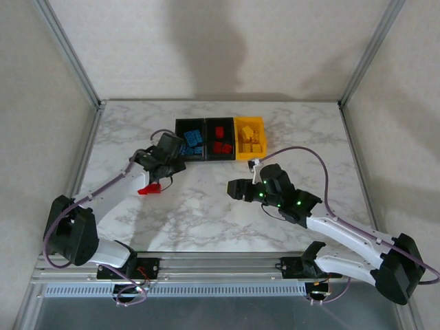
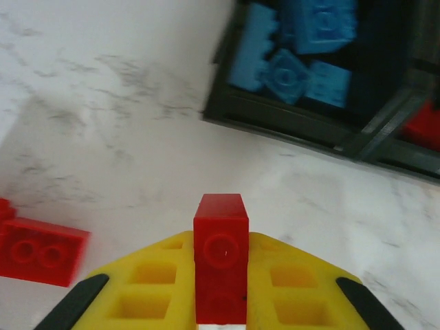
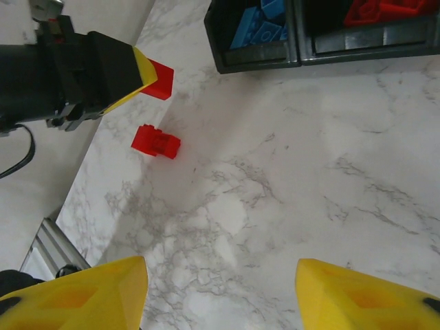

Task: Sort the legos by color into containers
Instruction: Pick up the lego from the middle-left of the table.

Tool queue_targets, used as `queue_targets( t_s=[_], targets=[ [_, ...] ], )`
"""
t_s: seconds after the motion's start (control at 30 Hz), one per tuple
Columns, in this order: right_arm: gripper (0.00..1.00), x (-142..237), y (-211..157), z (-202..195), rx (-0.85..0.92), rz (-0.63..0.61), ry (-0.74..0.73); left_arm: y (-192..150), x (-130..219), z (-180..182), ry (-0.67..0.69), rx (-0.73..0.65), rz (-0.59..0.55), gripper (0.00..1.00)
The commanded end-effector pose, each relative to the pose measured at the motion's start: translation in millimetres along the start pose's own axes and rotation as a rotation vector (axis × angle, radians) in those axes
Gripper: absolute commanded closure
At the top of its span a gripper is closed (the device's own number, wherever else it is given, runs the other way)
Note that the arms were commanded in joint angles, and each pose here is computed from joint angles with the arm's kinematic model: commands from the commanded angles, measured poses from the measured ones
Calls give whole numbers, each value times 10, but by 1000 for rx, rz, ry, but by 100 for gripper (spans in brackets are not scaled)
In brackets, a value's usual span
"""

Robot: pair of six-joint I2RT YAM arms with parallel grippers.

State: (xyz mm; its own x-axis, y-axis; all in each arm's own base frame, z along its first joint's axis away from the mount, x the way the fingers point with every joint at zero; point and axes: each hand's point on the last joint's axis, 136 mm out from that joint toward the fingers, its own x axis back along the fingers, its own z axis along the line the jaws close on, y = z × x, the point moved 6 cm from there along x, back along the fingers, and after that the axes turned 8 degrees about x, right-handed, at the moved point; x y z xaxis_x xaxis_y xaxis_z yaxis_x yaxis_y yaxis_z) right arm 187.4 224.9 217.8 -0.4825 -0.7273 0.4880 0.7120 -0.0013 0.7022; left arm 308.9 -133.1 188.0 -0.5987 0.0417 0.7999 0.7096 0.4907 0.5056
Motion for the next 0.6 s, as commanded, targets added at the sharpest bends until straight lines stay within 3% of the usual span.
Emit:
queue_targets(
  t_s=[0.0, 0.57],
  targets=[
    [41, 106, 78, -47, -28, -40, -32, -30, 95, -248, -38, -12, 9, 92],
    [41, 311, -56, -288, -96, -76, -98, -100, -349, -1288, -70, -155, 35, 93]
  ],
)
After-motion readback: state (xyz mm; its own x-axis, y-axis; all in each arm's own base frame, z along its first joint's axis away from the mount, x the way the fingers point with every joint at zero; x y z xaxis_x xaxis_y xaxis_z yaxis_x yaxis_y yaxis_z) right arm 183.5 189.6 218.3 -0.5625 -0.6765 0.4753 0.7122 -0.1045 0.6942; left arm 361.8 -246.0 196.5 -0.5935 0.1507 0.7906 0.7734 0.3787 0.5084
